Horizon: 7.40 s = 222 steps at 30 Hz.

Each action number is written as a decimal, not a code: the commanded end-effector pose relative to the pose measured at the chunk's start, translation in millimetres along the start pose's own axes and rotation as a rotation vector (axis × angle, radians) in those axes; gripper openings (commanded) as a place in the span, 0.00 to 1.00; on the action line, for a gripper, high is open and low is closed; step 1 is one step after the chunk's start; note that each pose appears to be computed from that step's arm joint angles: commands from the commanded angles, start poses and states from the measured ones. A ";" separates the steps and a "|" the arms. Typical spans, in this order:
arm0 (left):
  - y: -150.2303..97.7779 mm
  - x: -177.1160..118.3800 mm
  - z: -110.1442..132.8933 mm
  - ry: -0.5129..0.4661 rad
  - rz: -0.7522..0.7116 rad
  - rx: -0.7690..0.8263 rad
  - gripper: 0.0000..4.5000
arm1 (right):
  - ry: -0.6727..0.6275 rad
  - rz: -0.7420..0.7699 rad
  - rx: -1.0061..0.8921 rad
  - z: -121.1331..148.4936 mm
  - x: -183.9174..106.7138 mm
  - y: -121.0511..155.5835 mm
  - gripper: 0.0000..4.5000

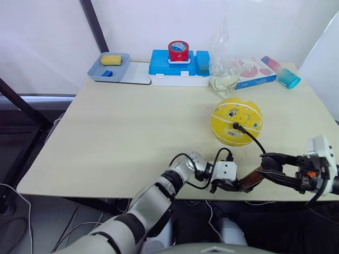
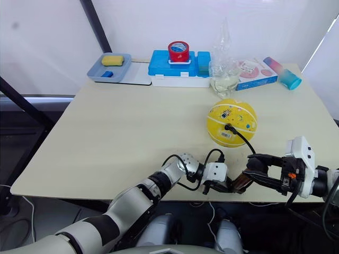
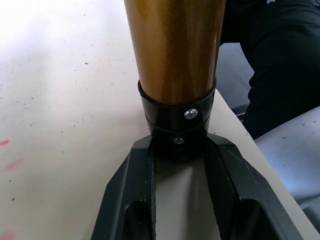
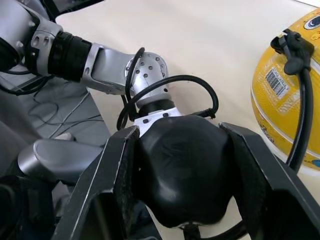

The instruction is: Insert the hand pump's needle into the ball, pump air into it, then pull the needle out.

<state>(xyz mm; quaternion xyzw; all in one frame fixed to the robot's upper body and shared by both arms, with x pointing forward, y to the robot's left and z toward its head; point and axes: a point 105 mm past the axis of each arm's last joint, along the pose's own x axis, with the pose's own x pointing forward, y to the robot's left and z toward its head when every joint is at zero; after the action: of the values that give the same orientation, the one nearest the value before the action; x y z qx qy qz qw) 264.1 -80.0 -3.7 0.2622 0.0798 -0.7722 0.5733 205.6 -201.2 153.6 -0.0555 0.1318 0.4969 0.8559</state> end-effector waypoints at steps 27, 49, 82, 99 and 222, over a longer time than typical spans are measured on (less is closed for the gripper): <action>-14.3 18.8 -0.4 0.035 -0.071 -0.016 0.20 | -0.011 -0.073 -0.039 64.4 -38.2 -5.7 0.45; -12.6 17.2 -1.3 0.041 -0.065 -0.016 0.20 | -0.192 -0.062 -0.099 44.0 -18.5 -5.1 0.45; -10.5 18.1 1.7 0.041 -0.062 -0.005 0.20 | 0.067 0.044 0.071 -0.2 9.7 10.0 0.45; -3.6 12.6 1.8 0.040 -0.018 0.037 0.20 | -0.145 -0.042 -0.139 103.8 -50.2 11.2 0.45; 1.4 10.7 2.2 0.048 0.006 0.044 0.20 | -0.157 -0.062 -0.093 140.2 -73.9 5.8 0.44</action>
<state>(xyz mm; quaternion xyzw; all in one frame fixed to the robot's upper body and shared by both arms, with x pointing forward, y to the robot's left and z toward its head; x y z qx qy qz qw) 275.3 -83.4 5.3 0.2832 0.0503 -0.7532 0.5916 196.5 -221.9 278.8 -0.0378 0.0981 0.4909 0.8648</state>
